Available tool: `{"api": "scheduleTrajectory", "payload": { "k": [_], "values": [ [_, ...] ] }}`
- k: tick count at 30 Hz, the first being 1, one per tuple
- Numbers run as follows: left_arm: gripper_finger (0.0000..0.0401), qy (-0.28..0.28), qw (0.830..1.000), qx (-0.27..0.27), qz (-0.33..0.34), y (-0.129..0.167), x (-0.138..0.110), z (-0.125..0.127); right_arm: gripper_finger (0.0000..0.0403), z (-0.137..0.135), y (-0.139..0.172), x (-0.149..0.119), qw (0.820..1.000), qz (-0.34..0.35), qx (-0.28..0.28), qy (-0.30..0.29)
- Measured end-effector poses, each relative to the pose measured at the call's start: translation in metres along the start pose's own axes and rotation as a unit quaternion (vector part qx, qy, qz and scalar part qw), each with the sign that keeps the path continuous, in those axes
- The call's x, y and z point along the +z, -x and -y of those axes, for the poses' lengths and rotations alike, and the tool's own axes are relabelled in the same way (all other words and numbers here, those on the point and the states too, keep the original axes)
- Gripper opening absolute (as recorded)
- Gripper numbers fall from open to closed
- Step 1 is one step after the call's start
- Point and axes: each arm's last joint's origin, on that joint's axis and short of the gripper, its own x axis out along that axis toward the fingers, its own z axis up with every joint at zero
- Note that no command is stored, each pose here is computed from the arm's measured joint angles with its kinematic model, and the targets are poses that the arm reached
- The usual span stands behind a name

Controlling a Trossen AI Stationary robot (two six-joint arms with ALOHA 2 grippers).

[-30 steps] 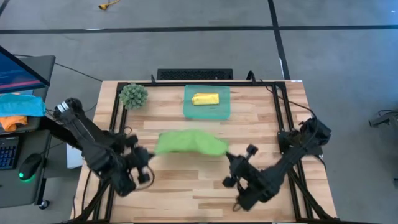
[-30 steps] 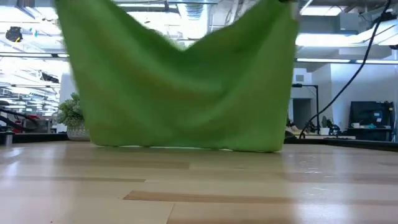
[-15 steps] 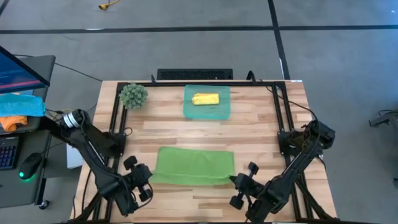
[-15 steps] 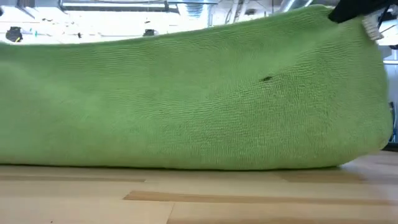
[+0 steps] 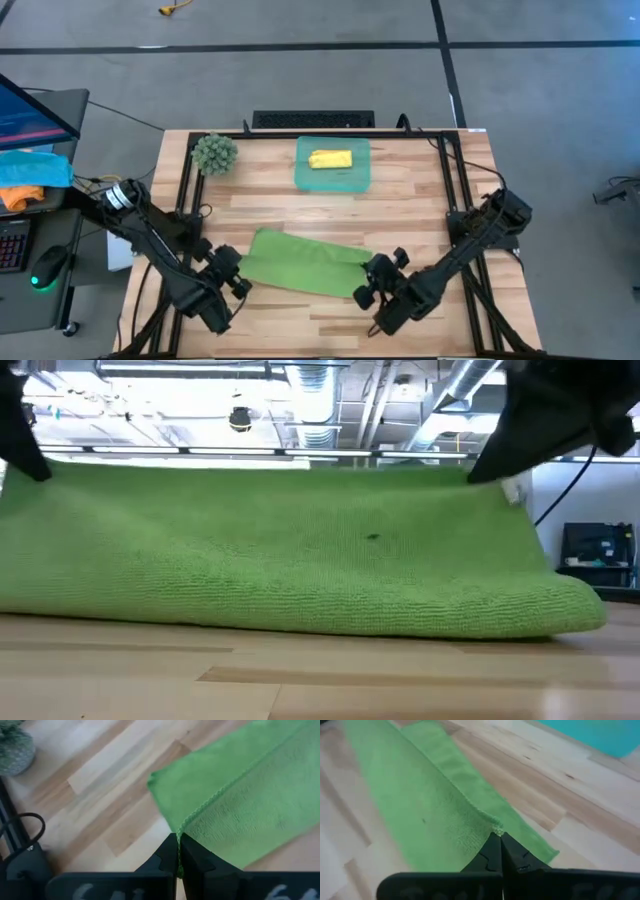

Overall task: Roll microfiber towels into tight, uniform cylinder then place into a basket
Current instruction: Fold the green microfiber cloth

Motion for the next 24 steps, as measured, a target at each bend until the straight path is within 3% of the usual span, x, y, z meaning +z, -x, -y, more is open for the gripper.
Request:
{"api": "scheduleTrajectory", "payload": {
  "k": [14, 24],
  "values": [
    [0.0000, -0.010, 0.998, 0.065, 0.016, -0.043, 0.024, -0.005, 0.0003, 0.006, -0.026, 0.011, 0.998, -0.039, -0.021, -0.039],
    [0.0000, -0.024, 0.998, 0.057, -0.001, -0.060, 0.026, -0.003, 0.0004, 0.011, -0.043, -0.001, 0.994, -0.075, -0.073, -0.036]
  ]
}}
